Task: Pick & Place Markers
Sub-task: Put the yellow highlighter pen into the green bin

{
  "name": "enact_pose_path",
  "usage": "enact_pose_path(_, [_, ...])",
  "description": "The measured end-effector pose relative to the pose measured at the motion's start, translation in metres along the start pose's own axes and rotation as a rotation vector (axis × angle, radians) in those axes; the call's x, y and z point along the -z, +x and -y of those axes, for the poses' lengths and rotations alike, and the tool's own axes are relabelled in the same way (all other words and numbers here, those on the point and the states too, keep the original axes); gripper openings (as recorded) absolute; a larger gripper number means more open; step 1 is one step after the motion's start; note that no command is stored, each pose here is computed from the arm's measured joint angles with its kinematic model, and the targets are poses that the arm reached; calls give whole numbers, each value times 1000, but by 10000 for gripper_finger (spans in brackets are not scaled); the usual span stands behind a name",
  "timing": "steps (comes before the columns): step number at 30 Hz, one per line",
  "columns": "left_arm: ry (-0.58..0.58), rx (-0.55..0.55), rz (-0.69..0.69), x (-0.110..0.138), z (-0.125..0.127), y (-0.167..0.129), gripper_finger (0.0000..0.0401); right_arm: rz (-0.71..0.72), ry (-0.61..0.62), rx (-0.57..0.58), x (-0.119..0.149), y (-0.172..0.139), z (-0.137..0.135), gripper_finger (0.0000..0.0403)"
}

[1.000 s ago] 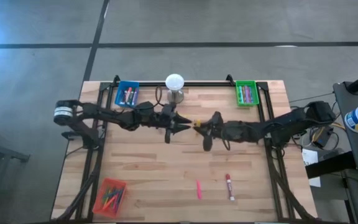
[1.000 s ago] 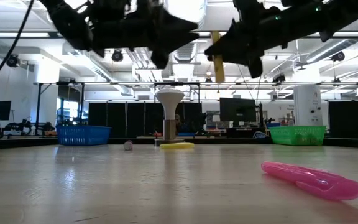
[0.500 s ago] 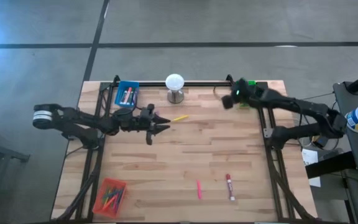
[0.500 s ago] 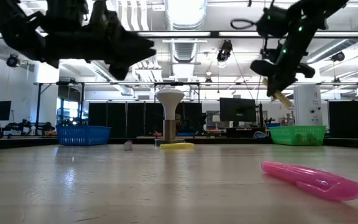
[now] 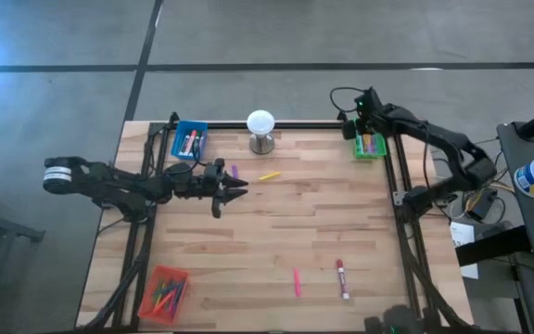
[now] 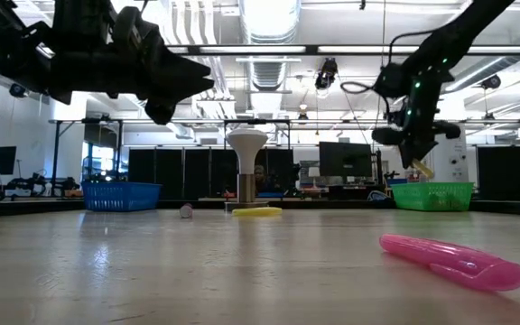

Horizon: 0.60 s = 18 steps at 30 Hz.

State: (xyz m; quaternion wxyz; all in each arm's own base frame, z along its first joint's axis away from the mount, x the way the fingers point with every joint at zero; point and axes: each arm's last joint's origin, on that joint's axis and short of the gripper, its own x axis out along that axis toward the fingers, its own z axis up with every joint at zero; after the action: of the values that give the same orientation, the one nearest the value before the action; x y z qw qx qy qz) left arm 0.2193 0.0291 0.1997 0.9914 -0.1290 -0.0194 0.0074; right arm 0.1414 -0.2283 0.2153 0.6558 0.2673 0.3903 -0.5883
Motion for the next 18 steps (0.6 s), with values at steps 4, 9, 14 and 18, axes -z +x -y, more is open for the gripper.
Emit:
enact_pose_path(4, [-1,-1,-4,0,0,0,119,-86,-16,39,-8,23,-1,63])
enact_pose_path(9, [-1,-2,-7,1,0,0,119,-206,-47,80,-12,46,-4,63])
enact_pose_path(14, [-2,-2,-9,1,0,0,119,-276,-70,99,-15,51,-7,76])
enact_pose_path(18, [-2,-2,-10,1,0,0,119,-271,-67,99,-19,44,-6,105])
